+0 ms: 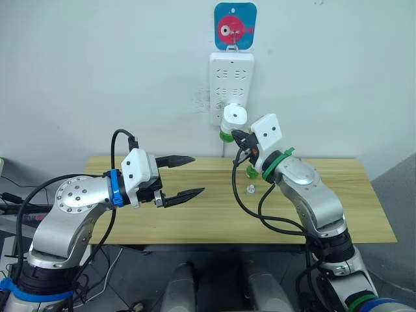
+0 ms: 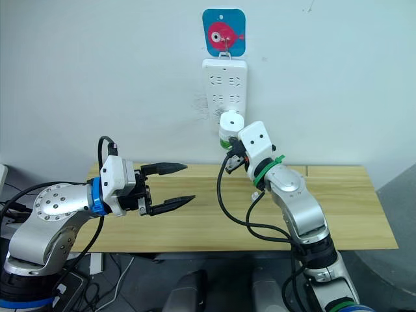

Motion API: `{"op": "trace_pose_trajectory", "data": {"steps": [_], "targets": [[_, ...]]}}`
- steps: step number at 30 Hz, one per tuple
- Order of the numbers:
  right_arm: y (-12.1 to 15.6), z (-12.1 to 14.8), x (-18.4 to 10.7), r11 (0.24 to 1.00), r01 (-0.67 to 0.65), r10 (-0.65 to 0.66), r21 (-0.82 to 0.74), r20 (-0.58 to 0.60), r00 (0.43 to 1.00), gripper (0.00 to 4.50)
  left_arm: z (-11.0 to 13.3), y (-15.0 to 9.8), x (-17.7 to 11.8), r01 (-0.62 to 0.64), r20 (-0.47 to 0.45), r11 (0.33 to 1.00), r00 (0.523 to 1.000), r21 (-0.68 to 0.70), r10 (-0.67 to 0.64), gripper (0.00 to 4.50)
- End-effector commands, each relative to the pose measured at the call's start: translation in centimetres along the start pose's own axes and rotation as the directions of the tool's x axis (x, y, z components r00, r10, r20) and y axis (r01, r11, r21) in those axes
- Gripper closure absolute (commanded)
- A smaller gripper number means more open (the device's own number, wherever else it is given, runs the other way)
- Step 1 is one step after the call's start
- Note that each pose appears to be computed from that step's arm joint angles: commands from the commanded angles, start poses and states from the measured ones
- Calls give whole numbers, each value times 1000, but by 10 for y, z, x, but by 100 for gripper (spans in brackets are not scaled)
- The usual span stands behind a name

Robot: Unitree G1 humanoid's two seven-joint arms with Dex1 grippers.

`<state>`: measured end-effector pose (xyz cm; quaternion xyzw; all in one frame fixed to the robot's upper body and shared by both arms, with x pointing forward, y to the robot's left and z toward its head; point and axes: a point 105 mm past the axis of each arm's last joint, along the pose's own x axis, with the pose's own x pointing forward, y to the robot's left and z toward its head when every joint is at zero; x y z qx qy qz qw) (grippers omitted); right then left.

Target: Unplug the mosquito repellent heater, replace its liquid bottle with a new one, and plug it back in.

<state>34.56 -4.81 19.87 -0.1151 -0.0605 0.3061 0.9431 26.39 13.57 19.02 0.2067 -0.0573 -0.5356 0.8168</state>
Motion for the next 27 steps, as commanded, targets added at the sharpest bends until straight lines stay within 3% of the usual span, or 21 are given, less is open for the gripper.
{"op": "trace_pose_trajectory", "data": {"steps": [1, 4, 8, 11, 14, 20, 23, 27], "targets": [[5, 22, -14, 996, -91, 92, -17, 77, 993, 444, 3, 2, 0, -6, 16, 999, 1000, 32, 6, 79], [24, 21, -32, 971, -237, 239, -37, 64, 969, 444, -5, 5, -5, -26, -7, 1000, 1000, 18, 26, 79], [19, 17, -54, 950, -301, 303, -86, 8, 953, 428, -18, 7, -12, -27, -57, 1000, 998, 14, 28, 63], [8, 11, -84, 903, -394, 382, -173, -100, 919, 351, -28, 8, -25, 22, -126, 1000, 992, 15, -20, 0], [-3, 4, -113, 855, -477, 441, -204, -200, 875, 240, -32, 12, -35, 47, -166, 999, 985, 22, -42, 0], [-39, -1, -141, 839, -487, 406, -243, -316, 857, 20, -43, 4, -45, 109, -267, 994, 959, 32, -96, 0], [-46, -4, -150, 825, -512, 416, -239, -357, 837, 3, -49, 12, -48, 40, -310, 999, 950, 5, -37, 0], [-50, -3, -151, 830, -508, 418, -231, -345, 840, 3, -47, 18, -46, 11, -274, 998, 961, -62, -28, 0]]}}
